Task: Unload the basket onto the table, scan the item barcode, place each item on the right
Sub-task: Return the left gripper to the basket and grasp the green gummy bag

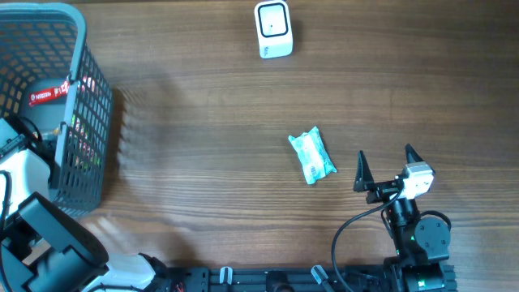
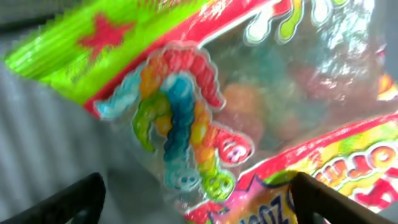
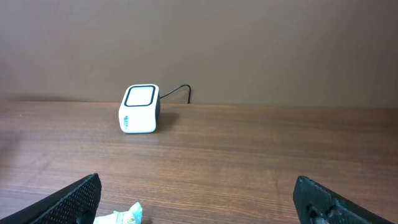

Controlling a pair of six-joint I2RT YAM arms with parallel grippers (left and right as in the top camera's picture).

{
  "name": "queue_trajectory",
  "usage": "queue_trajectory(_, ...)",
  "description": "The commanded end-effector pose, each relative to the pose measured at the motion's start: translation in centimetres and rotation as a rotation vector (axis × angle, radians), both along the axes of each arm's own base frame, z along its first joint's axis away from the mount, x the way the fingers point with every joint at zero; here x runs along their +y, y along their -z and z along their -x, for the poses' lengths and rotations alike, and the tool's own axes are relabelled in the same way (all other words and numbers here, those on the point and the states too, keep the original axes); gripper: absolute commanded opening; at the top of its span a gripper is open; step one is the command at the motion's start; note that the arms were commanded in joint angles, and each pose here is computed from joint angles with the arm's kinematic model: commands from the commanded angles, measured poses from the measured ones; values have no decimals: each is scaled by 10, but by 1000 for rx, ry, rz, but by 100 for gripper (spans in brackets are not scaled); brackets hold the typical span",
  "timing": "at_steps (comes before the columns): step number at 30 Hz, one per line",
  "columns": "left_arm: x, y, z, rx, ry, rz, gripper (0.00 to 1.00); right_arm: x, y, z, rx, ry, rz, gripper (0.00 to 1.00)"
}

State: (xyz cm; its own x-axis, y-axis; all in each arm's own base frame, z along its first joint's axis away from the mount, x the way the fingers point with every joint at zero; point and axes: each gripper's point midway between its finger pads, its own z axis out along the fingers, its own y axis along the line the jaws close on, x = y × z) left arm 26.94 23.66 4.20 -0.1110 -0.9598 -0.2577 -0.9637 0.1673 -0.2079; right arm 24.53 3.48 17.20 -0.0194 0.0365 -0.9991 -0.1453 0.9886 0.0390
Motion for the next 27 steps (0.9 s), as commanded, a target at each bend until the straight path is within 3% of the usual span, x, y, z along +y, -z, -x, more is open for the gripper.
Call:
queue_trajectory(1,15,-17,-3,-5,-9,-90,99,0,-1,0,-9,0,12,100)
queue_trajectory(6,28,-17,2,18,-16,-139,100,0,-1,0,-9,0,12,100)
queue_trajectory(14,26,25,-8,48,52,-72,100,0,-1,0,-9,0,12,100)
queue_trajectory(15,24,32,-7,58,54,-59,92,0,-1,0,-9,0,12,100)
queue_trajectory(17,25,32,-7,58,54,-59,43,0,-1,0,-9,0,12,100)
queue_trajectory(18,27,18,-11,30,53,-86,4,0,-1,0,-9,0,12,100)
queue_trajectory(20,31,-7,-15,-17,50,-130,4,0,-1,0,-9,0,12,100)
queue_trajectory(23,40,-88,-22,-162,34,-286,4,0,-1,0,-9,0,12,100)
queue_trajectory(27,35,-229,-7,-409,-8,-550,4,0,-1,0,-9,0,12,100)
